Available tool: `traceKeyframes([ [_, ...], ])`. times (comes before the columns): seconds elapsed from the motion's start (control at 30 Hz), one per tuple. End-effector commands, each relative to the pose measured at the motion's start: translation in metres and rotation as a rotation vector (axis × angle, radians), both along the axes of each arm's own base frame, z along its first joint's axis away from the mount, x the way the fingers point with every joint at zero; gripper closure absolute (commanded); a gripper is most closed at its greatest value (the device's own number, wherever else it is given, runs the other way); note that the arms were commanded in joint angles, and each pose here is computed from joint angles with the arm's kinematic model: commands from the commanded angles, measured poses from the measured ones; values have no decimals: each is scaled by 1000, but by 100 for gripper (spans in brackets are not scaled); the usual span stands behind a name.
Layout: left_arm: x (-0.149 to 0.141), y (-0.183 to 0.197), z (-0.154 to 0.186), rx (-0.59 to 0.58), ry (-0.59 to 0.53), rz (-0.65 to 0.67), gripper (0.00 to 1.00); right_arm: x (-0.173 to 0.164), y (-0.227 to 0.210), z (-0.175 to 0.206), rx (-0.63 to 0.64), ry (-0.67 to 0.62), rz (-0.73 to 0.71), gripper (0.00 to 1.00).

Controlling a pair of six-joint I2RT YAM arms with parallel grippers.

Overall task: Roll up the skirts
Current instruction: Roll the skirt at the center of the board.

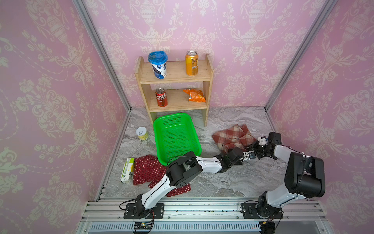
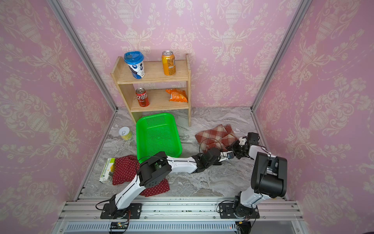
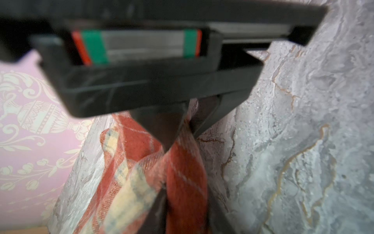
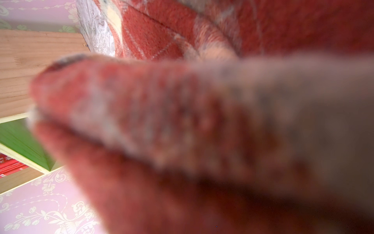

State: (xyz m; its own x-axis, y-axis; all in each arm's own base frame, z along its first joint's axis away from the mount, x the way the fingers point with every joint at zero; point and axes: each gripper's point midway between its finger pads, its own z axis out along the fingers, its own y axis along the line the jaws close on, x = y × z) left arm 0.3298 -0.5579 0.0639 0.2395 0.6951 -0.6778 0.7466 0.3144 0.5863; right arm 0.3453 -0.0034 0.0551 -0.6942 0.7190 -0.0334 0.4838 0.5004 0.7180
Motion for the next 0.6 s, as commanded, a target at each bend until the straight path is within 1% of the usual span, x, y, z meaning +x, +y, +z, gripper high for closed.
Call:
traceKeyframes([
  [0.0, 12, 21, -34, 98, 86, 77, 94, -10, 8, 7, 33, -7, 31, 91],
  [0.03, 13, 23, -34, 94, 102, 81, 95, -10, 8, 7, 35, -9, 29, 78],
  [0.07, 12, 25, -33, 81, 132, 82, 96, -10, 7, 7, 35, -12, 23, 61],
  [0.1, 11, 25, -30, 62, 171, 78, 97, -10, 5, 9, 37, -22, 10, 49],
  [0.13, 10, 26, -26, 38, 215, 74, 97, -9, 1, 11, 35, -35, -9, 41],
  [0.2, 9, 26, -18, -22, 328, 60, 96, -8, -6, 17, 24, -72, -50, 31],
  [0.27, 11, 27, -10, -80, 438, 52, 95, -10, -12, 21, 4, -88, -74, 29],
  [0.47, 30, 30, 13, -273, 853, 26, 94, -16, -17, 21, -17, -103, -86, 27],
  [0.57, 41, 31, 19, -321, 1040, 5, 94, -16, -16, 21, -23, -115, -78, 26],
])
